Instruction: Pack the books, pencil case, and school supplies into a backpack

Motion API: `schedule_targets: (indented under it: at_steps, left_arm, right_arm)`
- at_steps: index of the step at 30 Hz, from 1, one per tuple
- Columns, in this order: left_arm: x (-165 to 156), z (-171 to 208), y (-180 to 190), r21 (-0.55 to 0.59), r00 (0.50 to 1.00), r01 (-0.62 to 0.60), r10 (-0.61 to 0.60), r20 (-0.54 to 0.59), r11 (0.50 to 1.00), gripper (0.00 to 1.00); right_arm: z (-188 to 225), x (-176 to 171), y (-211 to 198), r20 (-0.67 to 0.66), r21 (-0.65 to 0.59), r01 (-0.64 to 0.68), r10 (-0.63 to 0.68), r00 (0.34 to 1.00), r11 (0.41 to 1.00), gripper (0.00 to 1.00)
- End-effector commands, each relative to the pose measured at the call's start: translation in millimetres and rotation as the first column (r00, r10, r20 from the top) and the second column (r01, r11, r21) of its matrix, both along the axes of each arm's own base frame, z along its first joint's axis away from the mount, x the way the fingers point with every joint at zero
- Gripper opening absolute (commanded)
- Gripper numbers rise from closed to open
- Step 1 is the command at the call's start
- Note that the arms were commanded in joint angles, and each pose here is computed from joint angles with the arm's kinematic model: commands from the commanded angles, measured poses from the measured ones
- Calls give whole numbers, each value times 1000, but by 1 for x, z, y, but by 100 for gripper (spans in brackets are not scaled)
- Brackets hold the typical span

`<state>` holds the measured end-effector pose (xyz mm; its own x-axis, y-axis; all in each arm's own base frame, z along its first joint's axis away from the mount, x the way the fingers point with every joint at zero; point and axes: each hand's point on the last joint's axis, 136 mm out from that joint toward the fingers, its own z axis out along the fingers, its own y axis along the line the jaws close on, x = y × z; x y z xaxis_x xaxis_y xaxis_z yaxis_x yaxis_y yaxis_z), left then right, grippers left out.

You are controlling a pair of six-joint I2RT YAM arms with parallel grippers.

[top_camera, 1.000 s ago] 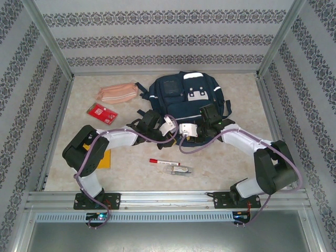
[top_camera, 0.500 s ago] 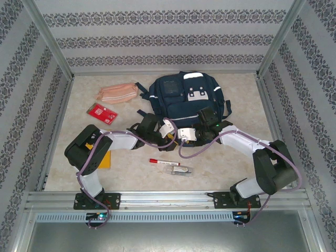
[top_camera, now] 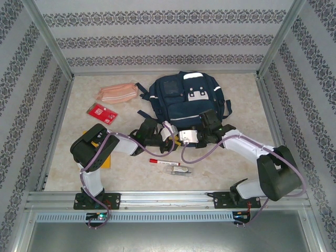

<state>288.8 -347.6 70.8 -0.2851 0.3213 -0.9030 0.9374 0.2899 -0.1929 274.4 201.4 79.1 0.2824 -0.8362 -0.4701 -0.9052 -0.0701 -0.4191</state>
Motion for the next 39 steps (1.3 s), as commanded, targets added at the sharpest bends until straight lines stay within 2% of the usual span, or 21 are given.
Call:
schedule_targets:
  at_steps: [1, 7, 9, 14, 18, 21, 24, 30, 32, 35, 36, 39]
  left_arm:
    - [-3, 22, -14, -74, 993, 70, -62, 104, 995, 30]
    - [-2, 31, -18, -105, 989, 81, -66, 134, 991, 13]
    - [-5, 33, -17, -104, 986, 95, -79, 148, 990, 0]
    - [-12, 26, -5, -46, 978, 96, -85, 189, 994, 0]
    - [-3, 14, 14, 40, 981, 14, -21, 191, 999, 0]
    - [13, 12, 33, 74, 985, -73, 60, 163, 995, 0]
    - [29, 12, 56, 115, 971, -176, 153, 186, 978, 0]
    - [63, -5, 99, 237, 923, -375, 335, 190, 896, 0]
    - [74, -8, 115, 264, 890, -452, 412, 194, 852, 0]
    - [90, -14, 135, 243, 824, -566, 528, 207, 788, 0]
    - [92, -15, 133, 229, 827, -561, 526, 201, 795, 0]
    - [89, -5, 104, 117, 872, -486, 472, 126, 866, 0]
  right_arm:
    - [10, -9, 14, 11, 67, -59, 58, 998, 996, 0]
    - [7, -13, 14, 21, 40, -78, 78, 997, 996, 0]
    - [7, -11, 13, 25, 30, -75, 74, 997, 997, 0]
    - [4, -7, 4, 53, -15, -63, 63, 997, 998, 0]
    - [6, -4, -3, 56, -24, -43, 45, 997, 999, 0]
    - [7, -3, -10, 77, -30, -34, 37, 996, 999, 0]
    - [10, 4, -15, 100, -22, -4, 6, 995, 1000, 0]
    - [18, 9, -25, 154, -14, 38, -36, 987, 999, 0]
    - [21, 10, -28, 167, -9, 49, -46, 985, 999, 0]
    - [27, 16, -30, 157, 27, 100, -103, 982, 995, 0]
    - [29, 17, -28, 135, 54, 116, -122, 983, 992, 3]
    - [37, 12, -8, 67, 132, 113, -122, 990, 985, 26]
